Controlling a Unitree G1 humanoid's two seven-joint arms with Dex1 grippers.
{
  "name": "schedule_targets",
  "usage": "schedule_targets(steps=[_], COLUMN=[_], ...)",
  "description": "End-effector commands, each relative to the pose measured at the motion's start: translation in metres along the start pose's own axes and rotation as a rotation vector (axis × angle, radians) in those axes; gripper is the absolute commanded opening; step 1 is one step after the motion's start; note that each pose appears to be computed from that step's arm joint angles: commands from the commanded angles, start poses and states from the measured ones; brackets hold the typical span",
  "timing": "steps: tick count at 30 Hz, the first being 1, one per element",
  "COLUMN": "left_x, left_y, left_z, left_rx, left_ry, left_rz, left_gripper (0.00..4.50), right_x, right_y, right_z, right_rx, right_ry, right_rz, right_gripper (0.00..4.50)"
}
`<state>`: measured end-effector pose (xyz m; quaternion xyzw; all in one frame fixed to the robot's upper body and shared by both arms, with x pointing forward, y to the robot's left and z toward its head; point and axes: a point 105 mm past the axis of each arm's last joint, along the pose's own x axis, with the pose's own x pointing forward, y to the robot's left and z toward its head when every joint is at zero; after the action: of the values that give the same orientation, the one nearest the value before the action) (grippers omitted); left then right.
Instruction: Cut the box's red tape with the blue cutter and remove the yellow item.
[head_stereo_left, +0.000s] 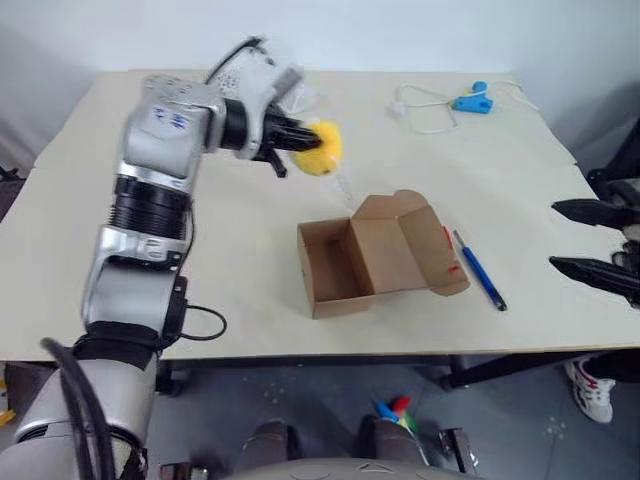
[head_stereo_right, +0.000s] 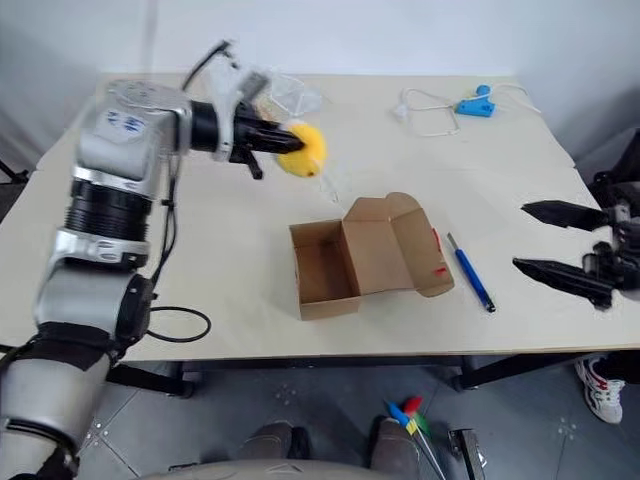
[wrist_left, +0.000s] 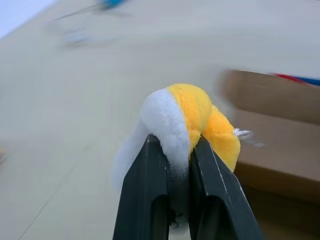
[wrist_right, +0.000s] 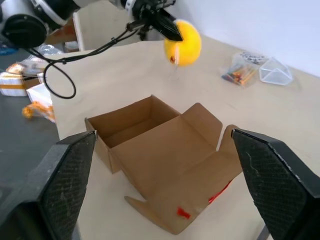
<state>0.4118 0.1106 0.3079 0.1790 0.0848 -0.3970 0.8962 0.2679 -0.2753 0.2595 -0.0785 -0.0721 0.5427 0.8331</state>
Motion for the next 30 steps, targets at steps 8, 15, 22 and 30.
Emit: schedule_targets(steps=[8, 15, 22, 30], left_x=[-0.056, -0.075, -0.09, -0.108], left_y=[0.03, 0.024, 0.025, 0.011], left_z=[-0.093, -0.129, -0.129, -0.126], left_rx=[-0.272, -0.337, -0.339, -0.358], left_ry=[0.203, 0.29, 0.313, 0.309], left_rz=[0.385, 0.476, 0.506, 0.374], left_gripper=[0.08, 0.08, 1.75, 4.17], right_x=[0.057, 0.068, 0.062, 0.05], right_y=[-0.029, -0.036, -0.039, -0.038], right_z=[0.004, 0.009, 0.015, 0.018], right_rx=[0.007, 0.005, -0.002, -0.007], right_ry=[-0.033, -0.042, -0.04, -0.037], right_rz=[0.184, 0.2, 0.182, 0.16], right_gripper=[4.5, 4.5, 4.5, 4.5])
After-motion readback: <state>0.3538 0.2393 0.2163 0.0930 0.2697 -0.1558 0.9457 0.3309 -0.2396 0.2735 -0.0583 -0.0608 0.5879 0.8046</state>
